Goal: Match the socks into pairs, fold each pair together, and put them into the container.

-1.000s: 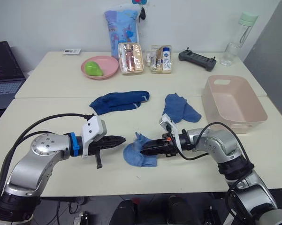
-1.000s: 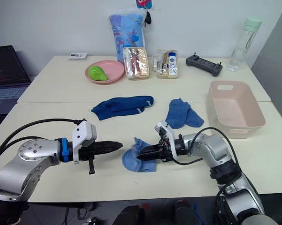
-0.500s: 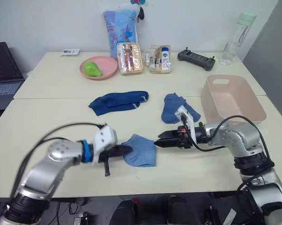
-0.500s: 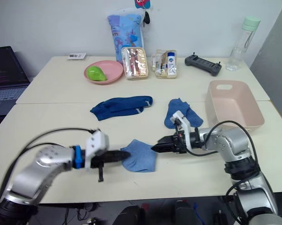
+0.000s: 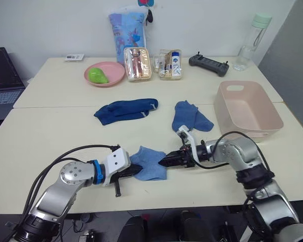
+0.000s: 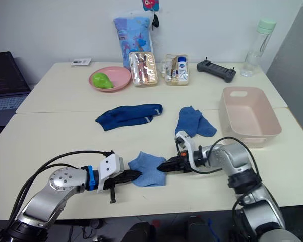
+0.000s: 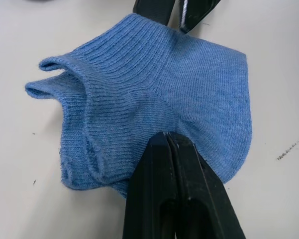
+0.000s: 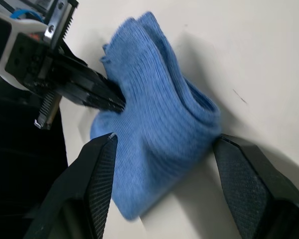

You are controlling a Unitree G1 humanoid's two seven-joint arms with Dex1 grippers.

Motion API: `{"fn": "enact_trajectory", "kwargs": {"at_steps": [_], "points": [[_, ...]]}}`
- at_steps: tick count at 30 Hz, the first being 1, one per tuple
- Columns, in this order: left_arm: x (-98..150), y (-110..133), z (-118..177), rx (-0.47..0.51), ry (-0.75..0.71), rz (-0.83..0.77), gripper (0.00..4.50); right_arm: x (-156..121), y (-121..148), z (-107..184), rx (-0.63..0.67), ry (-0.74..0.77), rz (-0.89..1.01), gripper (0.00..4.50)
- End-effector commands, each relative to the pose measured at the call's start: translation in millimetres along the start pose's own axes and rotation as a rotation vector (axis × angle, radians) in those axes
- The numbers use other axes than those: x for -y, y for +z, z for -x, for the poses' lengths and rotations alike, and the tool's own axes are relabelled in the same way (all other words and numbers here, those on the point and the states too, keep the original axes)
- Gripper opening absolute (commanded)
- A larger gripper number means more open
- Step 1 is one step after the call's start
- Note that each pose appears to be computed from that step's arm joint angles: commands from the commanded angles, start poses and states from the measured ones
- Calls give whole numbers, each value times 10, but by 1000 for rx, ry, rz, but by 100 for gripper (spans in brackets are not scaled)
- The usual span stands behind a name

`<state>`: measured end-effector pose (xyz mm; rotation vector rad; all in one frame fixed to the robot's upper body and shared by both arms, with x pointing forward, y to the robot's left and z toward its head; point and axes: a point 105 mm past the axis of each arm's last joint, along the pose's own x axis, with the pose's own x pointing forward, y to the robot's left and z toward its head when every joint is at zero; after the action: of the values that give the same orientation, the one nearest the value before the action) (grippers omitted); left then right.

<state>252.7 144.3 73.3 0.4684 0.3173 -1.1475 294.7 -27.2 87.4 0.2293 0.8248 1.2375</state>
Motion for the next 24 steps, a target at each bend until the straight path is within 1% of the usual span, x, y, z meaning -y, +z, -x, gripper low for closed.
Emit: {"fn": "enact_trajectory", "kwargs": {"at_steps": [1, 3, 6, 8, 11, 13, 14, 18, 19, 20, 23, 24], "points": [[32, -40, 17, -8, 2, 38, 0, -124, -6, -133, -23, 73, -12, 321], [9, -2, 36, 13, 21, 56, 0, -161, 15, -201, -20, 90, -22, 321], [-7, -3, 48, 14, 41, 62, 0, -169, 39, -283, -12, 89, -10, 321], [27, -6, 65, 14, 33, 64, 0, -140, 50, -305, 1, 78, 3, 321], [30, 44, 99, 40, 38, 79, 0, -67, 11, -280, 1, 53, 12, 258], [2, 79, 119, 61, 49, 80, 0, -50, 8, -256, 4, 51, 14, 190], [-16, 99, 132, 75, 55, 85, 0, -51, 23, -240, 11, 53, 19, 144], [-15, 206, 187, 131, 39, 82, 0, -45, 139, -151, 57, 46, 27, 11], [-26, 261, 209, 156, 38, 93, 0, -42, 183, -102, 74, 39, 35, 2], [-44, 332, 236, 184, 37, 97, 0, -46, 246, -30, 97, 30, 49, 2], [-154, 613, 309, 271, 49, 92, 57, -46, 508, 281, 190, -15, 112, 0], [-222, 758, 325, 317, 63, 96, 89, -19, 635, 431, 236, -51, 142, 0]]}}
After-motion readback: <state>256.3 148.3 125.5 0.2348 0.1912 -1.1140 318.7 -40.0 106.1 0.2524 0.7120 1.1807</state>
